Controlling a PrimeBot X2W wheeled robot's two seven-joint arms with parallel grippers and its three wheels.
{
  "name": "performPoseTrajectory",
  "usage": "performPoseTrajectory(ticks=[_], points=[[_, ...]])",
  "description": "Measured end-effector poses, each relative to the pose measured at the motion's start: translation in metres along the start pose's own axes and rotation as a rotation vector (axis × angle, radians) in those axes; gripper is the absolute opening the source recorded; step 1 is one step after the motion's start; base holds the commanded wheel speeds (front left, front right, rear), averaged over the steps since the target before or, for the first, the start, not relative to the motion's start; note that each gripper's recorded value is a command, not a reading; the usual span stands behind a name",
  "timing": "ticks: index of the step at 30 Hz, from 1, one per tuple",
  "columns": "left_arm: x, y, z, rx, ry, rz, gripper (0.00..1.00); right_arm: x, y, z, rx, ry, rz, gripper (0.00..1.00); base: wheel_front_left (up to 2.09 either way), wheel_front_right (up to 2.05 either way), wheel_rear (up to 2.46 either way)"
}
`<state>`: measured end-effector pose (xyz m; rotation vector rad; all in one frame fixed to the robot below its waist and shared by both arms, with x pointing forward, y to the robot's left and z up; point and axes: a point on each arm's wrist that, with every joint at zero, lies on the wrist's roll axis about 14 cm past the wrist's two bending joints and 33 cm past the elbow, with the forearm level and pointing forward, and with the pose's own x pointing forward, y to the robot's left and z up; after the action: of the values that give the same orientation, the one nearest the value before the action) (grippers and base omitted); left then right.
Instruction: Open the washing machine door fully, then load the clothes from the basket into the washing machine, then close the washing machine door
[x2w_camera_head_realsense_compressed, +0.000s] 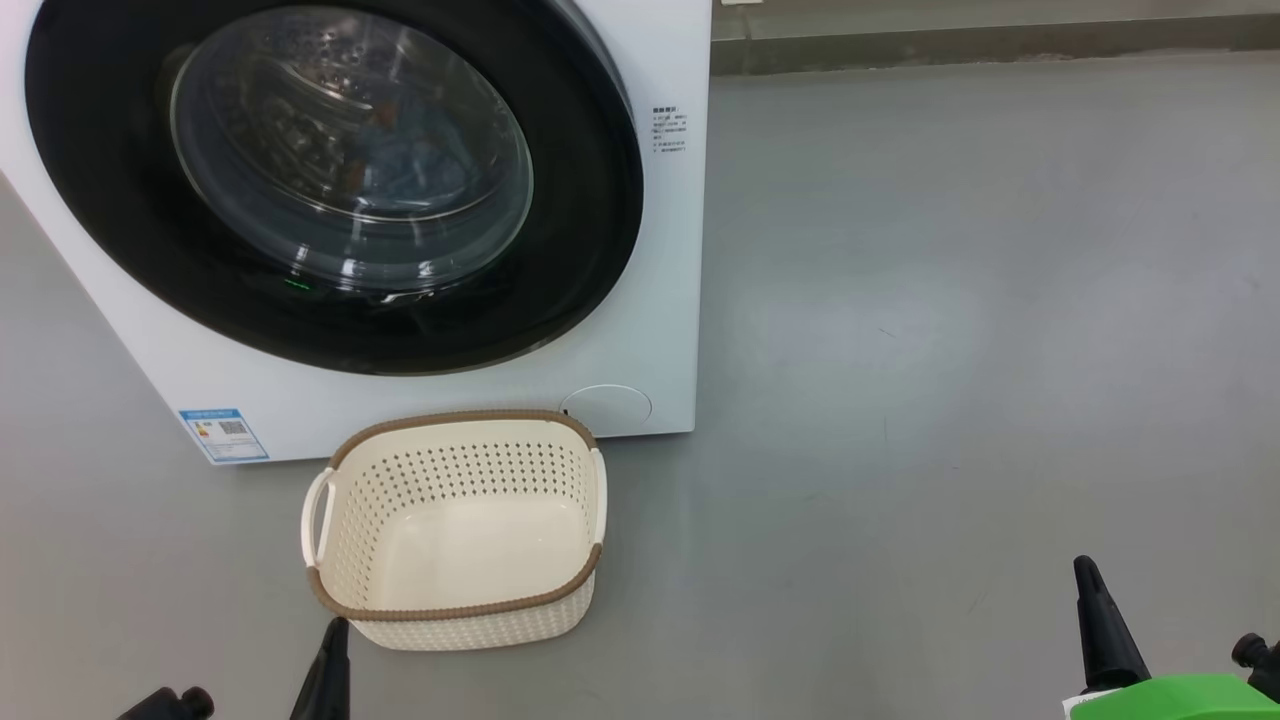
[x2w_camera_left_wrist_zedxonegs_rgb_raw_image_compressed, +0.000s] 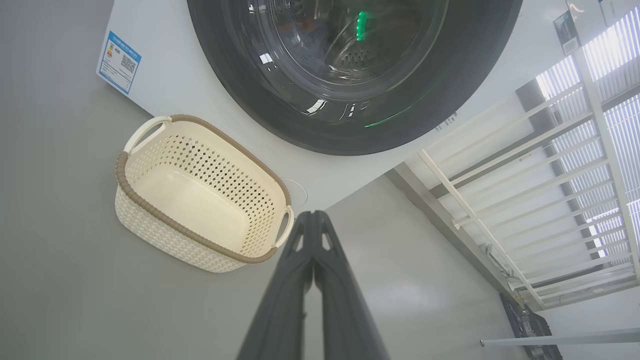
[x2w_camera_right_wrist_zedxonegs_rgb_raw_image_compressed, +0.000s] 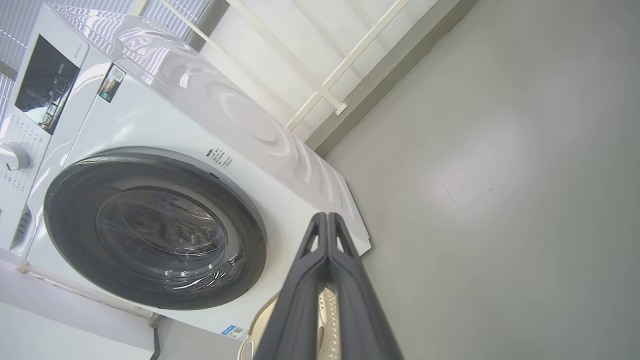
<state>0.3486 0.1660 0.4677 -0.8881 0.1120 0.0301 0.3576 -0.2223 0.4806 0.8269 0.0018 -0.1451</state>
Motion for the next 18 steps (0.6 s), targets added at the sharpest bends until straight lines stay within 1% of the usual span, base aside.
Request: performPoseTrajectory(ticks=[6, 18], points=[[0.0011, 0.0024, 0.001, -0.052, 0.003, 0.009, 0.0, 0.0007, -0.0007, -0.0017, 0.055, 0.011, -0.005, 0.0, 0.0, 0.0, 0.0], [0.0076, 0.0031, 0.0069, -0.184, 0.0, 0.015, 0.0, 0.0047, 0.0008, -0.0029, 0.204, 0.024, -0.008, 0.0, 0.0, 0.0, 0.0]])
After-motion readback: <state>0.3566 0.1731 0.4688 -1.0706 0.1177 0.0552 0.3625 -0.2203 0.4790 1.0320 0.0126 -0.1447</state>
